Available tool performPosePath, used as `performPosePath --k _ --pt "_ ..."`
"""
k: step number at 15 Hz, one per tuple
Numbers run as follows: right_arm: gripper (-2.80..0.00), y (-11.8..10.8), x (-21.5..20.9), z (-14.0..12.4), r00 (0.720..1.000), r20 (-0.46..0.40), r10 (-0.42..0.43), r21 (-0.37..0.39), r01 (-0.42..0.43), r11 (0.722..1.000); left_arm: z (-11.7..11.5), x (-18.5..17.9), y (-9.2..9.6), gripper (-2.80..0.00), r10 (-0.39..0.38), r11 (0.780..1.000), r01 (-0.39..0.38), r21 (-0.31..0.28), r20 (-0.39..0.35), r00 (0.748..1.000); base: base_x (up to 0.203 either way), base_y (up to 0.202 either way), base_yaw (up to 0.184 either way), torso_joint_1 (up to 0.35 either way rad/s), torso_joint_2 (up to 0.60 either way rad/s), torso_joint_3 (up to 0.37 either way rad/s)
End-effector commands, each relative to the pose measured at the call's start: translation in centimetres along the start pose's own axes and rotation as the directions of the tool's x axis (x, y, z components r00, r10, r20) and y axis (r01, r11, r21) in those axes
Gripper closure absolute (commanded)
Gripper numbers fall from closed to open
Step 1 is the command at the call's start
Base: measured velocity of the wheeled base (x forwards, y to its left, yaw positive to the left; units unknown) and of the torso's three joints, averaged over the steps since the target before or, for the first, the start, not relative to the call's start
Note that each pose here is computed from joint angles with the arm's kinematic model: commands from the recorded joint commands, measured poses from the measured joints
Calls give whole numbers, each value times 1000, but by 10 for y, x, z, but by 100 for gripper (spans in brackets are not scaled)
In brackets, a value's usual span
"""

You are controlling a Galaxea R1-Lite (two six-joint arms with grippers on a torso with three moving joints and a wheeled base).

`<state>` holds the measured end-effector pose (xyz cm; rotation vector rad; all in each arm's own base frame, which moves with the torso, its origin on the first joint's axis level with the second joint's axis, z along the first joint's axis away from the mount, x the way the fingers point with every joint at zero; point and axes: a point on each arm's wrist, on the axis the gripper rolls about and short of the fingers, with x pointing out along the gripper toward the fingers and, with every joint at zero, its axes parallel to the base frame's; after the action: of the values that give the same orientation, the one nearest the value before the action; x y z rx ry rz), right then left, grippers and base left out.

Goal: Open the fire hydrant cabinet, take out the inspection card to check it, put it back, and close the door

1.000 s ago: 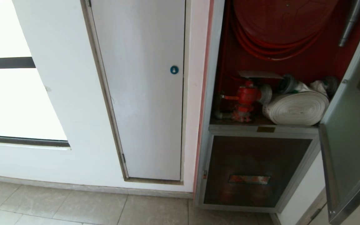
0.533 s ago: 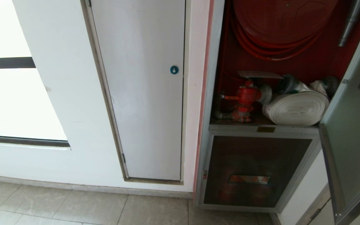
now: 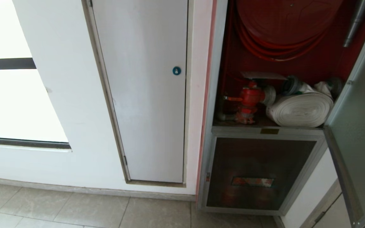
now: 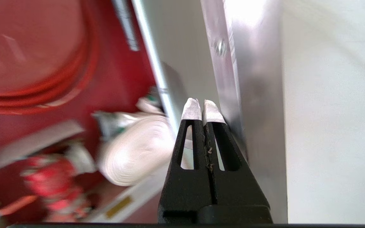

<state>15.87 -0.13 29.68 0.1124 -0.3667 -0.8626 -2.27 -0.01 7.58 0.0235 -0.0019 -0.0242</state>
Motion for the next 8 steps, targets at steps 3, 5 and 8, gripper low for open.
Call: performPosePath --k 3,5,8 --pt "0 -8 11 -3 997 12 -81 -38 81 996 -2 0 0 0 0 1000 0 -1 -6 1000 0 0 0 0 0 0" --pt "0 -11 20 -9 991 16 -131 -69 132 989 -2 0 0 0 0 1000 0 -1 -6 1000 0 0 0 0 0 0" --pt "0 -16 32 -15 980 25 -198 -104 200 974 -2 0 0 0 0 1000 0 -1 -6 1000 0 0 0 0 0 0"
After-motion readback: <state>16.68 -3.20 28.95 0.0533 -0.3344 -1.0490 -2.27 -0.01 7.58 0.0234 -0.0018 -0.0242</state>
